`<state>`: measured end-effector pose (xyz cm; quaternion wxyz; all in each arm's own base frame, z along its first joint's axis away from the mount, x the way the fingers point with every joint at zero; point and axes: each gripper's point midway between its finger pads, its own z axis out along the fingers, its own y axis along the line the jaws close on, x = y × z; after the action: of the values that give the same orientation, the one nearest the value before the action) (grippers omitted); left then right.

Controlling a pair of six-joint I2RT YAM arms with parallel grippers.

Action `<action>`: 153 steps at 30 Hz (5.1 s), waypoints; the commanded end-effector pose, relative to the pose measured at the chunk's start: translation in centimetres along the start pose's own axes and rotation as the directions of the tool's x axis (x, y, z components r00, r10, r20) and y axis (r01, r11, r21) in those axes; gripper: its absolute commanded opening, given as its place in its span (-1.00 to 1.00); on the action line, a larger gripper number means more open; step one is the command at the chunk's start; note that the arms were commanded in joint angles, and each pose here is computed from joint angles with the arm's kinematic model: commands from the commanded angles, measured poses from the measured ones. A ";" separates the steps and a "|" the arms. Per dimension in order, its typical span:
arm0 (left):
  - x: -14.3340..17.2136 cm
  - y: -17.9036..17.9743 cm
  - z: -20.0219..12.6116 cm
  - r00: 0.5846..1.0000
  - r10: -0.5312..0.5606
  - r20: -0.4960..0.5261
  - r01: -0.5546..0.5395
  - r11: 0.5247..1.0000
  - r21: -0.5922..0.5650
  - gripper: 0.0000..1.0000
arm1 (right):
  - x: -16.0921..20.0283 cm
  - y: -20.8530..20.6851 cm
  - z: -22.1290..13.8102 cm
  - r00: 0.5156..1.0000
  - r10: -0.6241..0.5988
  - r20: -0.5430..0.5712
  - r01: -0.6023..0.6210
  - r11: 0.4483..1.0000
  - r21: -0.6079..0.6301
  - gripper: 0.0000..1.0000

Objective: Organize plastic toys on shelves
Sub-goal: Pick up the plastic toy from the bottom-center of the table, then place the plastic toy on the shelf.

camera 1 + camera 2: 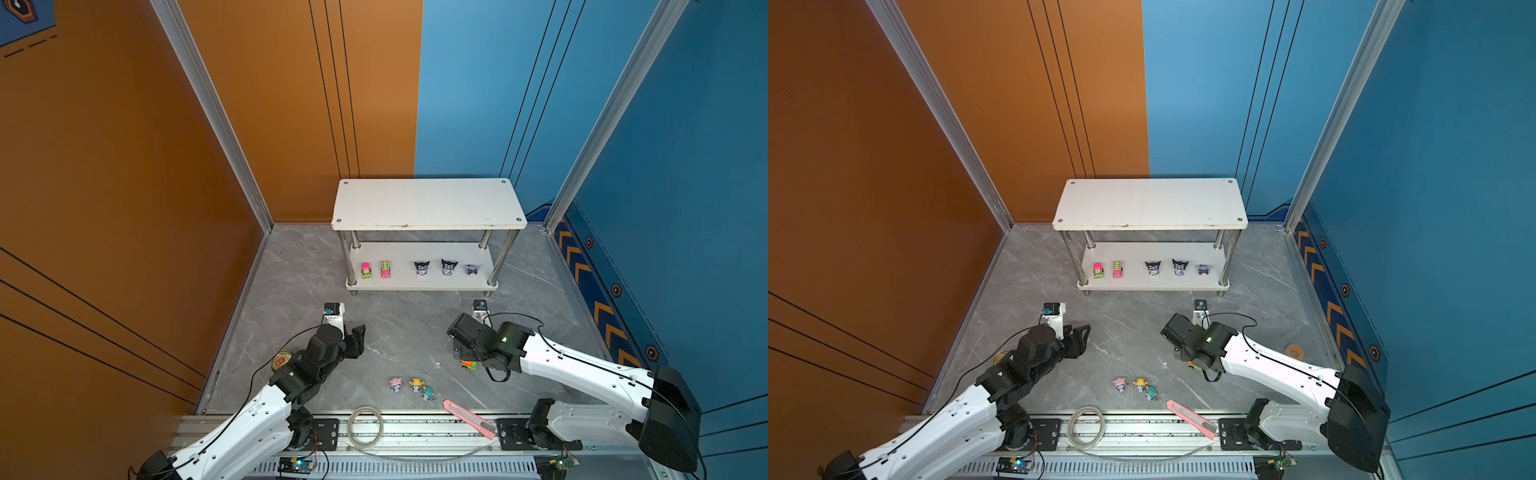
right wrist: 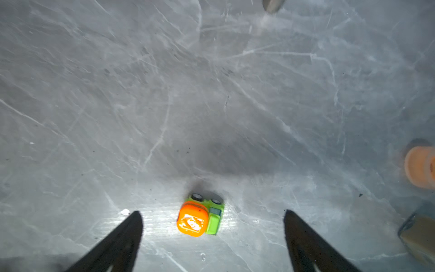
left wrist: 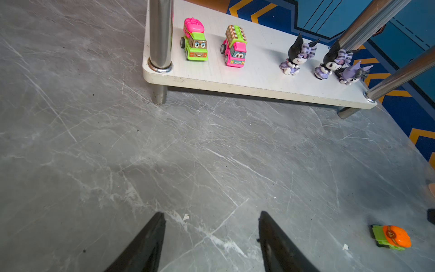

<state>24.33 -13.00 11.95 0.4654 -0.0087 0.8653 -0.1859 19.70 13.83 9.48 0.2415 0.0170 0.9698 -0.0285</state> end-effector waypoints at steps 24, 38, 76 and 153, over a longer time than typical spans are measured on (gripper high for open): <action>0.4 -0.1 1.1 1.000 0.016 -0.020 -0.017 1.000 -0.021 0.33 | 5.8 4.1 4.5 0.985 -0.038 -0.170 -0.008 0.965 -0.263 0.81; 0.2 -0.2 0.6 1.000 0.024 -0.017 -0.024 0.999 -0.022 0.33 | 5.5 4.0 4.6 0.992 -0.066 -0.104 0.061 0.997 -0.043 0.51; -0.5 1.7 -0.2 0.999 0.036 0.002 -0.036 0.995 -0.089 0.34 | -13.4 19.1 4.1 0.952 -0.295 0.078 0.303 0.942 -0.147 -0.63; 0.7 2.3 0.9 0.999 0.020 -0.050 -0.025 0.995 -0.100 0.38 | -23.6 20.9 10.2 0.973 0.009 0.229 0.023 0.990 -0.138 -0.45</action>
<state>24.76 -11.06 9.63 0.4390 -0.0184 0.8891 -0.1283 45.78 33.42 11.08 0.3539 -0.0164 0.9346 0.0331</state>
